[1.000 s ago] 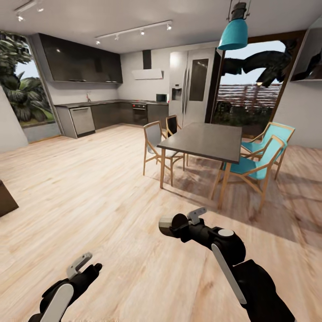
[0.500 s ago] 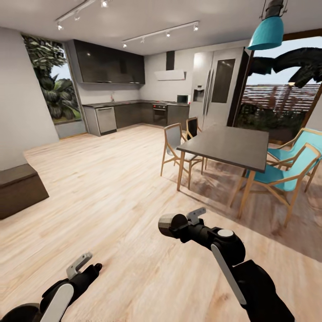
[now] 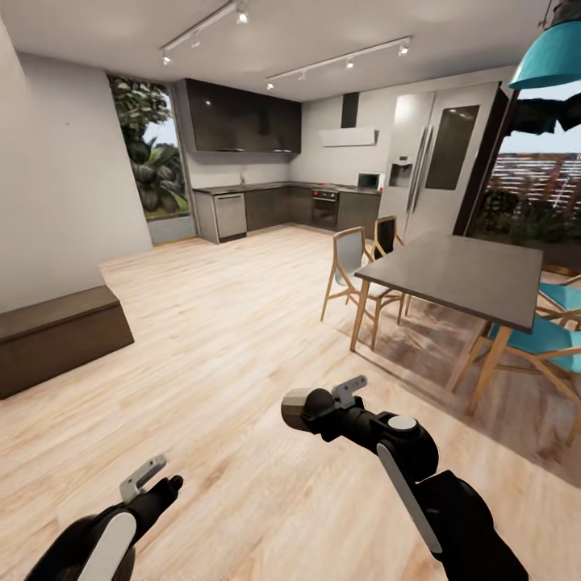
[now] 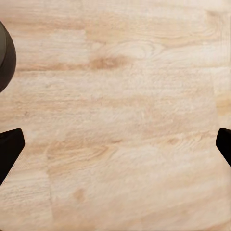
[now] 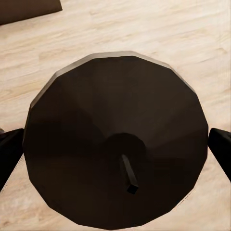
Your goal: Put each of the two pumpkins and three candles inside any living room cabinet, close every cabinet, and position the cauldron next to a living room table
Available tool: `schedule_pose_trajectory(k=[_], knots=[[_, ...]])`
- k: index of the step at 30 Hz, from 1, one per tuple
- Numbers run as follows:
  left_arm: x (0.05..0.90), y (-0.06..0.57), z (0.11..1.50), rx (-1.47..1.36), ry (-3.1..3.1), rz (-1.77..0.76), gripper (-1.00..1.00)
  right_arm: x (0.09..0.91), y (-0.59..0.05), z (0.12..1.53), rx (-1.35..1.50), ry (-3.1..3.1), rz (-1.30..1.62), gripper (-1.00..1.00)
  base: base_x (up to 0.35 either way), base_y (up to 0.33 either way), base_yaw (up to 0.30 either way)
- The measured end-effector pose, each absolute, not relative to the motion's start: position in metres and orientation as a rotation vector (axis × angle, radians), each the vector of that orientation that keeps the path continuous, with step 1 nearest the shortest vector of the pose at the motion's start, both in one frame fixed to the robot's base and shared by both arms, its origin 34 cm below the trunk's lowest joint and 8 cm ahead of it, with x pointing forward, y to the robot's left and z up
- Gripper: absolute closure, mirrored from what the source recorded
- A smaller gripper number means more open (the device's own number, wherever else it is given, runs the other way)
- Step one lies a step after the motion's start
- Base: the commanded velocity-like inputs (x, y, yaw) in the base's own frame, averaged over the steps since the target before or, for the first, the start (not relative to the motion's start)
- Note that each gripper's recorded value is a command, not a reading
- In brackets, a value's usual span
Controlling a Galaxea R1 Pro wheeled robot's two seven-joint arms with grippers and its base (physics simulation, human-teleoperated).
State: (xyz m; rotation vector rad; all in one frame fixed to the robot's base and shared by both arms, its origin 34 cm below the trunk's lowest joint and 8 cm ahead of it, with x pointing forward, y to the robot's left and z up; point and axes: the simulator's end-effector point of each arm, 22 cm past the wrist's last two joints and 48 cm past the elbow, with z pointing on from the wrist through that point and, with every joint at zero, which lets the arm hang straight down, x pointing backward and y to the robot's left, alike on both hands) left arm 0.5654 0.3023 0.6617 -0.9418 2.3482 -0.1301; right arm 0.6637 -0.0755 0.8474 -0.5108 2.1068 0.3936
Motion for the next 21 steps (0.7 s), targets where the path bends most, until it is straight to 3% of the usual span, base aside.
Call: schedule_pose_trajectory(k=[21], knots=[[0.567,0.305,0.680,-0.947,2.345,-0.131,-1.00,0.665,-0.075,0.865,-0.511,2.107,0.394,1.00,0.000,0.000,0.289]])
